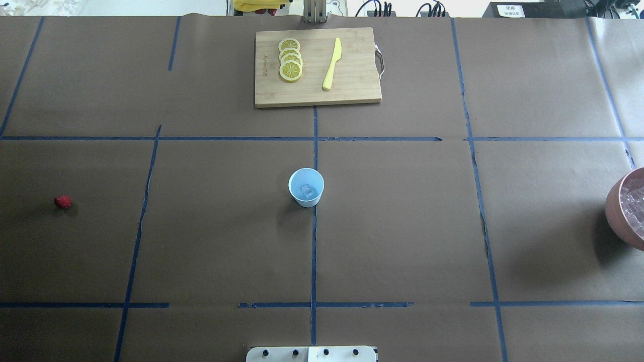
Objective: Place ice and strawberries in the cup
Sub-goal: 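Grasp another ice cube from the bowl with the right gripper, then carry the ice cube with the right gripper over the blue cup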
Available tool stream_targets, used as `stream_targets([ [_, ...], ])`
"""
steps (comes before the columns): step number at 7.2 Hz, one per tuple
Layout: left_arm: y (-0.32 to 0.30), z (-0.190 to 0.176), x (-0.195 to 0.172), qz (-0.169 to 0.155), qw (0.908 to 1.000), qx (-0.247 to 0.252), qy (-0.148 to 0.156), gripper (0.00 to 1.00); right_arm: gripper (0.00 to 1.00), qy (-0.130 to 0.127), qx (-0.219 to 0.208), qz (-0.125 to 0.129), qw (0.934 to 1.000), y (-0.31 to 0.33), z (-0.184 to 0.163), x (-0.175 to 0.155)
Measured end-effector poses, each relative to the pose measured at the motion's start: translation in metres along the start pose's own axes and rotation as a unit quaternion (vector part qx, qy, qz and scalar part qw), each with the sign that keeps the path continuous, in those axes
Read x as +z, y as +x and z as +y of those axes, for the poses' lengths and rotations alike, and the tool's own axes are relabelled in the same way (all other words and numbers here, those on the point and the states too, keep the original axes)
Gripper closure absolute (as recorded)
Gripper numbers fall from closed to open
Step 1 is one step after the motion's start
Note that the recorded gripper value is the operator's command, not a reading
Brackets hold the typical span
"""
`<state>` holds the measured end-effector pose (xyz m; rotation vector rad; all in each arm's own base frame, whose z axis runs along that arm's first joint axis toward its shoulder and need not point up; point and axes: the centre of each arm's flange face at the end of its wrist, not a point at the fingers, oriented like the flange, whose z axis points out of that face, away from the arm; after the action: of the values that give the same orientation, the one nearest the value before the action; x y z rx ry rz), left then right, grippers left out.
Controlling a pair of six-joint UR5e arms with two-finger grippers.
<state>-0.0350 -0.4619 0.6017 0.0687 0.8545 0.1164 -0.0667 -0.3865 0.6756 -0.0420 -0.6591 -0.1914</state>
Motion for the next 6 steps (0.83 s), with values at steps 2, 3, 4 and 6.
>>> stream_targets([
  [2,0.001,0.0,-0.001,0.0,1.0,0.001,0.001,0.0,1.0,0.004,-0.005,0.0,1.0,0.001,0.002,-0.004],
  [3,0.002,0.0,-0.002,0.0,1.0,0.001,0.001,0.0,1.0,0.013,-0.007,-0.001,0.9999,0.002,0.002,-0.013],
  [4,0.004,0.001,-0.003,0.0,1.0,0.002,0.002,0.0,1.0,0.025,-0.008,-0.003,0.9996,0.003,0.003,-0.025],
  [6,0.007,0.006,-0.006,0.0,1.0,0.003,0.004,0.0,1.0,0.056,0.006,-0.016,0.9983,-0.017,-0.006,-0.057],
])
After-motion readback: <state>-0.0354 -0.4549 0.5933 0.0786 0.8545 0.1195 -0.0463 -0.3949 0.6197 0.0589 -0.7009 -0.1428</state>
